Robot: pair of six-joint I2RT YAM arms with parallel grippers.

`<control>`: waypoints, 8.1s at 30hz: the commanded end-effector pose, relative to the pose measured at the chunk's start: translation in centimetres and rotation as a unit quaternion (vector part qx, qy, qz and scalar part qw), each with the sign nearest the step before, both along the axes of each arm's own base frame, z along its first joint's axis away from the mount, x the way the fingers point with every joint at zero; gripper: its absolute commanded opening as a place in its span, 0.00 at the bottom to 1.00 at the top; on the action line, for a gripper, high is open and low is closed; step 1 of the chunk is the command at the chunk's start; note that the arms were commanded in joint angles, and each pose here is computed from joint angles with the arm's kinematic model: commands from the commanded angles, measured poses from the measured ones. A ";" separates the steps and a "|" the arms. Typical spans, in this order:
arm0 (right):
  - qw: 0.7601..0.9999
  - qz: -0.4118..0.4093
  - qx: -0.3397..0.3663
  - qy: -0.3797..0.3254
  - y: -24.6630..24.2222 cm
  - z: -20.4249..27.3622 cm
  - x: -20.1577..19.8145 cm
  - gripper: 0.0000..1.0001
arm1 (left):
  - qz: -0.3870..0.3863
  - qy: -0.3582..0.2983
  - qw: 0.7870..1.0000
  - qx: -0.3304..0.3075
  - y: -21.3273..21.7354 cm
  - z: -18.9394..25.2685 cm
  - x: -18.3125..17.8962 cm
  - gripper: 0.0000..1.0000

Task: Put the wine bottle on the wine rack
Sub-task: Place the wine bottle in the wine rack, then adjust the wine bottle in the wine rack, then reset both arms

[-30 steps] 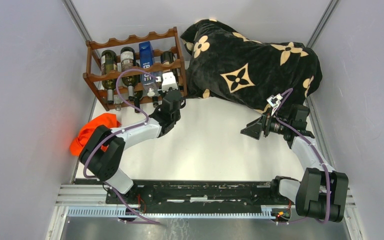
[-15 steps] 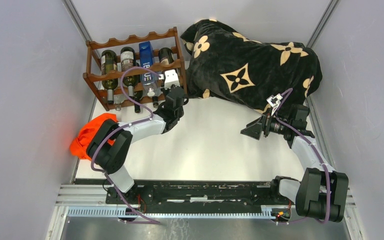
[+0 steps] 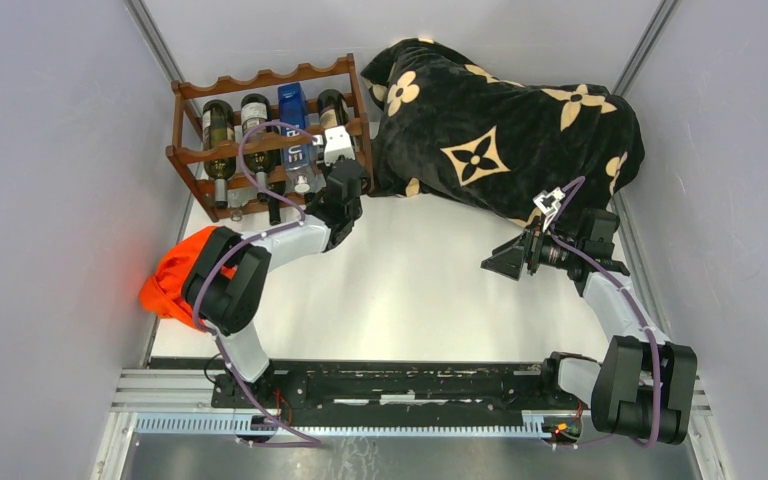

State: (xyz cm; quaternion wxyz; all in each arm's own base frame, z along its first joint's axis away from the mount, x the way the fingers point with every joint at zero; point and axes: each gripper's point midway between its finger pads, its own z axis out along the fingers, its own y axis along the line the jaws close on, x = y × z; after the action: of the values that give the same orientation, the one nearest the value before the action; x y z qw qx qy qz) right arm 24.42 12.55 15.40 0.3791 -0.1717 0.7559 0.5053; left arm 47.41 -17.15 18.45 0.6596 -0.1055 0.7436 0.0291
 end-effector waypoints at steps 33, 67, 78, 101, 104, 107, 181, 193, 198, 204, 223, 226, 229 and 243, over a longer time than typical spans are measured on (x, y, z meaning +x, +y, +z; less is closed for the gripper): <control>0.998 0.016 -0.002 -0.054 -0.1 2.3 0.7 0.98 | 0.016 0.040 0.998 0.048 1.7 -5.5 0.4 0.02; 0.998 0.024 0.001 -0.056 0.0 2.6 0.4 0.98 | 0.051 0.072 0.995 0.046 2.0 -7.3 3.2 0.67; 0.998 0.025 0.000 -0.058 0.0 2.7 0.4 0.98 | 0.021 0.081 0.996 0.019 1.3 -5.1 1.9 0.77; 0.998 0.024 0.001 -0.056 0.0 2.6 0.4 0.98 | -0.047 0.125 0.991 -0.019 0.3 1.1 -2.5 0.77; 0.998 0.024 0.000 -0.056 0.0 2.7 0.4 0.98 | -0.100 0.143 0.984 -0.034 -1.4 2.6 -3.5 0.76; 0.997 0.027 -0.009 -0.074 -0.1 2.7 0.5 0.98 | -0.154 0.155 0.974 -0.056 -2.9 4.8 -4.9 0.71; 0.902 -0.077 -0.295 -0.306 -6.2 5.1 4.4 0.98 | -0.383 0.101 0.913 -0.095 -5.2 15.2 -13.5 0.70; 0.810 -0.220 -0.297 -0.456 -7.8 27.2 3.4 0.98 | -0.379 -0.102 0.906 -0.156 1.4 31.0 -25.3 1.00; 0.818 -0.247 -0.239 -0.461 -6.9 32.9 1.7 0.98 | -0.352 -0.151 0.909 -0.161 4.4 34.5 -28.4 1.00; 0.822 -0.322 -0.187 -0.430 -7.9 36.3 0.4 0.98 | -0.332 -0.171 0.913 -0.164 6.4 35.7 -30.5 1.00; 0.787 -0.381 -0.158 -0.459 -8.9 39.4 -2.2 0.98 | -0.316 -0.172 0.916 -0.174 8.5 35.2 -33.5 1.00; 0.784 -0.384 -0.159 -0.462 -8.9 39.2 -2.4 0.98 | -0.318 -0.172 0.916 -0.174 8.6 35.0 -33.7 1.00; 0.781 -0.386 -0.158 -0.465 -9.0 39.2 -2.5 0.98 | -0.317 -0.170 0.916 -0.176 8.5 34.7 -33.6 1.00; 0.787 -0.390 -0.157 -0.452 -9.8 38.6 -0.9 0.98 | -0.299 -0.163 0.927 -0.158 9.0 33.7 -32.8 1.00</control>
State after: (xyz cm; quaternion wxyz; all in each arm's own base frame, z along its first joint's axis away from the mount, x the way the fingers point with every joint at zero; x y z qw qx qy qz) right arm 22.99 3.01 53.29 0.8014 -0.1322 0.5811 0.0507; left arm 14.22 -8.42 52.36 0.7231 0.0265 0.6165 -0.3103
